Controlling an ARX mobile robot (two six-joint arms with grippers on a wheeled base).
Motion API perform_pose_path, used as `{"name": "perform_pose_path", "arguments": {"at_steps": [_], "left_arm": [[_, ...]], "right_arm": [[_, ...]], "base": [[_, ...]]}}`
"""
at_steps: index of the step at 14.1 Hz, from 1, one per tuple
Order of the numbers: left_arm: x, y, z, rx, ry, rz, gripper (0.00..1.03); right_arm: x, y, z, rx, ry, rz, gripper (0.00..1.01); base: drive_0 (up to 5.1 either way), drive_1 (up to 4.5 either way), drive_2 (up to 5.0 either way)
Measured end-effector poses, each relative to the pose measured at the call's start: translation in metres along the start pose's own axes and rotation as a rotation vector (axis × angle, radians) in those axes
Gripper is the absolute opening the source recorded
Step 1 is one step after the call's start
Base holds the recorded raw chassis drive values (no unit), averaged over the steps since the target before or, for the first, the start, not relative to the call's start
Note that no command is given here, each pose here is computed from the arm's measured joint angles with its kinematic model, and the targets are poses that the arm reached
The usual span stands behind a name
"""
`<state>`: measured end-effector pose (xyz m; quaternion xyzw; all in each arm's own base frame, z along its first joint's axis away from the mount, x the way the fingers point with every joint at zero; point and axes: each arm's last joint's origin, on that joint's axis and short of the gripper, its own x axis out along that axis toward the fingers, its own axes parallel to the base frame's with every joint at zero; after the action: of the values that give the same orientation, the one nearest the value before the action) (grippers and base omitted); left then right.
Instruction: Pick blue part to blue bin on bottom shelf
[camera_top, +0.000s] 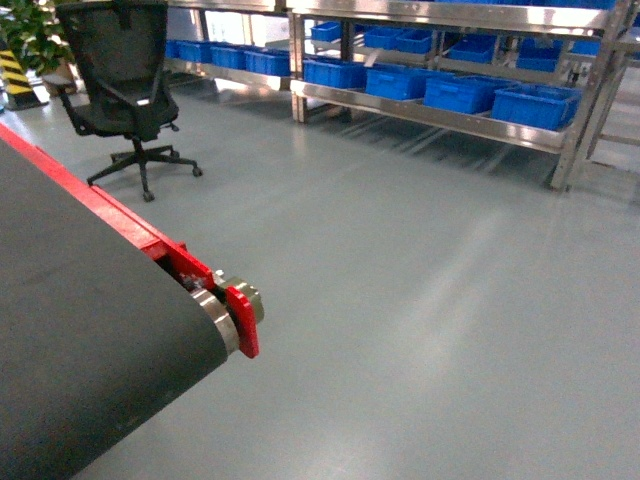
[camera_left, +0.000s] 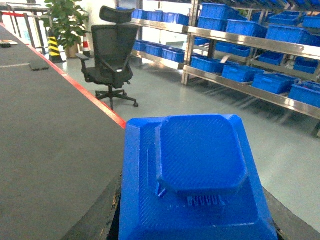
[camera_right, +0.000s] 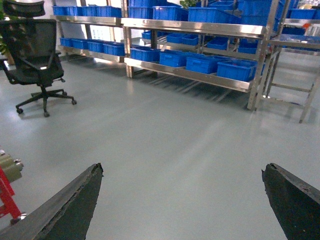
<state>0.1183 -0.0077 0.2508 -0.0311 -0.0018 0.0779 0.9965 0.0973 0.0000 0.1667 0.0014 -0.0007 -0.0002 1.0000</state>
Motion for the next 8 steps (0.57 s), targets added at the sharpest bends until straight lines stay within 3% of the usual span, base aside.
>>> {"name": "perform_pose_path", "arguments": {"at_steps": [8], "left_arm": [[0.0000, 0.0000, 0.0000, 0.000, 0.000, 0.000, 0.44]], "right_arm": [[0.0000, 0.0000, -0.0001, 0.000, 0.000, 0.000, 0.98]], "base": [[-1.6, -1.60, -1.6]]}}
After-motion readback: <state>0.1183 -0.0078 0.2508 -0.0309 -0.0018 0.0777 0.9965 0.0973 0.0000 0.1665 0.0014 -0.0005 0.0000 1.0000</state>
